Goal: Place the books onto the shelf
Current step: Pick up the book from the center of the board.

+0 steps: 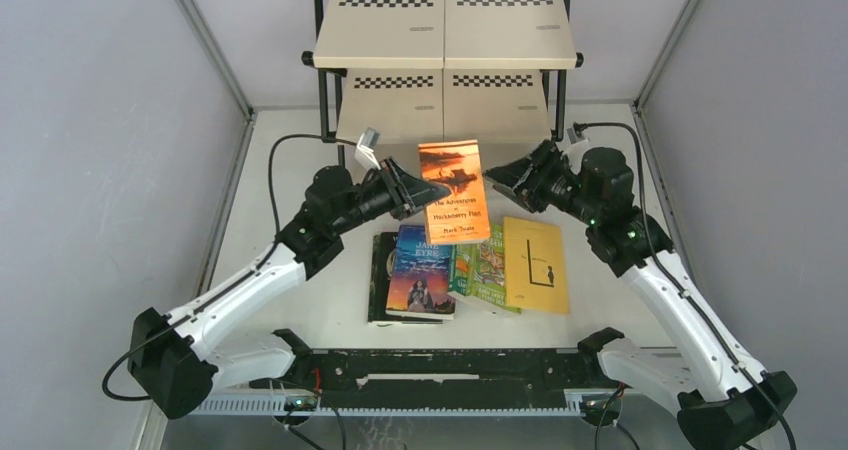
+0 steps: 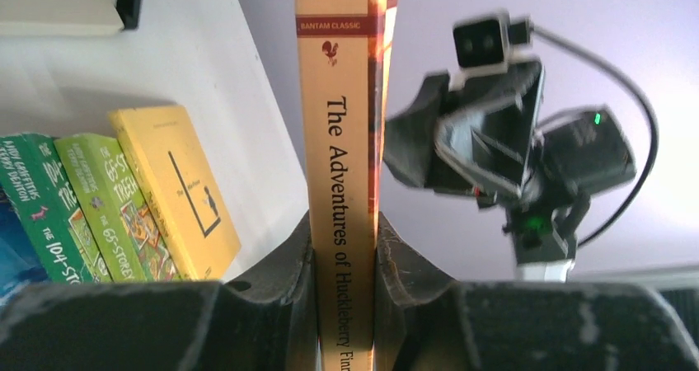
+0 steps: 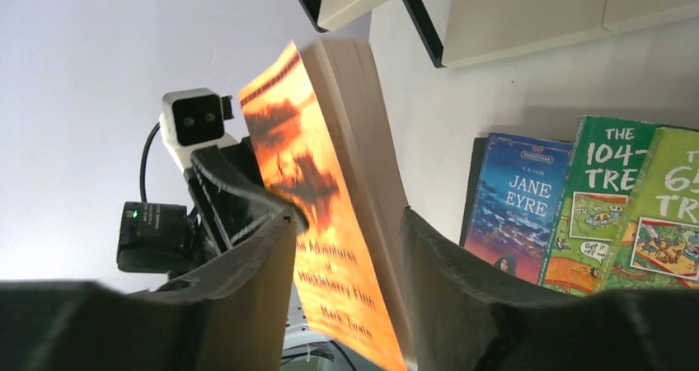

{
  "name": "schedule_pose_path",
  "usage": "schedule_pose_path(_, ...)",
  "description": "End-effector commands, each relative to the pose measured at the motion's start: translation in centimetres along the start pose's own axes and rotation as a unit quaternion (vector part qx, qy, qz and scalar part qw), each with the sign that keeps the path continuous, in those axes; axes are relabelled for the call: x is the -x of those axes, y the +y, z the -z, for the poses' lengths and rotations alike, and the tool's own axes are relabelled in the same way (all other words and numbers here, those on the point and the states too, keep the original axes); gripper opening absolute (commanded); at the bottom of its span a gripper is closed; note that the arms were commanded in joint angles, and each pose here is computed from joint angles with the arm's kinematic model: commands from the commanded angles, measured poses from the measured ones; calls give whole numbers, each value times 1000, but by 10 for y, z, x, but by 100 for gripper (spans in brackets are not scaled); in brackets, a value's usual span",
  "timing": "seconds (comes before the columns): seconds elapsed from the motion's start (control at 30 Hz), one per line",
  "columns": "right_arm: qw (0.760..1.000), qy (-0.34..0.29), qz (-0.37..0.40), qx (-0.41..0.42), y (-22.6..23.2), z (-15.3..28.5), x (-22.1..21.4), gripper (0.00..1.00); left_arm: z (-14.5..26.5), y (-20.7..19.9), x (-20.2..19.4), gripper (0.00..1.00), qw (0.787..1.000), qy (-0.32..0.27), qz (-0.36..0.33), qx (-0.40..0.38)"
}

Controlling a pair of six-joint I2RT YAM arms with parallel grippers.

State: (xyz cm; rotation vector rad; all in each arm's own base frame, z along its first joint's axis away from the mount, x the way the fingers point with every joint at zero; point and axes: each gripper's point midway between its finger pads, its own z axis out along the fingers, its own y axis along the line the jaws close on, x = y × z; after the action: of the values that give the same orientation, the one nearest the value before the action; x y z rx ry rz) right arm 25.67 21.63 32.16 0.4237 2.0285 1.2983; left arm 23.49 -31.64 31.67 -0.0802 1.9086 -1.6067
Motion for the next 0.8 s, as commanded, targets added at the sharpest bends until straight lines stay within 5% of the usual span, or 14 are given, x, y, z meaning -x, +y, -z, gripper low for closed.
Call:
schedule_pose_path(0.0, 999, -24, 36, 21, 20, 20, 9, 59, 9, -35, 41, 0, 995, -84, 40, -41)
schedule_pose_path(0.77, 998, 5, 14, 66, 19, 58, -25, 67, 31, -118, 54, 0, 982, -92, 85, -142)
